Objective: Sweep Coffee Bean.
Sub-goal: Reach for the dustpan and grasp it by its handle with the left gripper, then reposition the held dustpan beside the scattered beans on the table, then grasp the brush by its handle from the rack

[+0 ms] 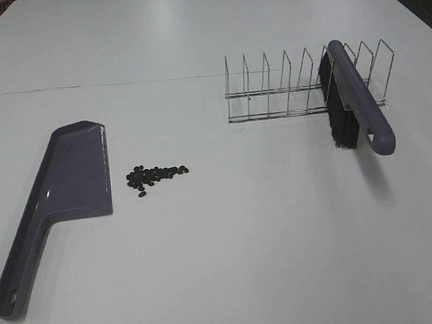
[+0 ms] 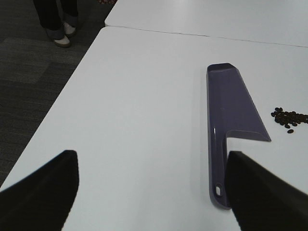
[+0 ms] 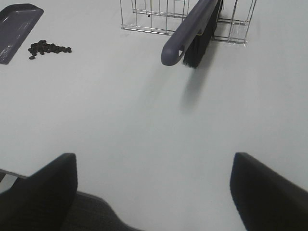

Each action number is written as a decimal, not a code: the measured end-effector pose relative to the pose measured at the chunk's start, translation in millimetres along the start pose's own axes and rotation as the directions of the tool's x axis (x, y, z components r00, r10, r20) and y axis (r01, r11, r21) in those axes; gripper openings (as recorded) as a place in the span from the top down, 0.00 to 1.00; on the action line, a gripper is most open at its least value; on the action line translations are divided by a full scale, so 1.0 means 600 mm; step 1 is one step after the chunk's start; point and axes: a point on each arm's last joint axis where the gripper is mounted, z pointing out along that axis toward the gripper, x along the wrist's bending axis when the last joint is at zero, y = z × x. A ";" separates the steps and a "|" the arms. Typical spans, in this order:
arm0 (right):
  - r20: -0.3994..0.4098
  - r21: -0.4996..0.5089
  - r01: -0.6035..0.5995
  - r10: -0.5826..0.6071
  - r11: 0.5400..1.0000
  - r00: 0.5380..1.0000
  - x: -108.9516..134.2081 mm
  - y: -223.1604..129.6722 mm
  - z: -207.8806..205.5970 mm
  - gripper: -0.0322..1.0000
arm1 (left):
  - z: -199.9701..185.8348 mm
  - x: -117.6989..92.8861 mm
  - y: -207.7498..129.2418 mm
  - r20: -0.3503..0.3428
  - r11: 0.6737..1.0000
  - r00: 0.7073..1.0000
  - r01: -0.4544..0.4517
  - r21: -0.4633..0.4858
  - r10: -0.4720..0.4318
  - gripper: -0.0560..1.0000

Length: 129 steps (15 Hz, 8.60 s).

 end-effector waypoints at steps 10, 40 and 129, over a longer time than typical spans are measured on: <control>0.028 0.001 -0.035 0.035 0.999 0.999 -0.004 0.000 0.000 0.24 | 0.000 0.000 0.000 0.001 1.000 1.000 0.000 0.000 0.000 0.23; 0.029 0.007 -0.035 0.035 0.999 0.999 -0.004 -0.002 0.002 0.24 | 0.000 0.000 0.000 0.002 1.000 1.000 0.001 0.000 -0.001 0.23; 0.073 0.626 -0.105 0.076 0.772 0.994 -0.060 0.421 0.495 0.24 | 0.585 -0.113 0.017 0.112 0.493 0.962 -0.226 0.840 0.249 0.63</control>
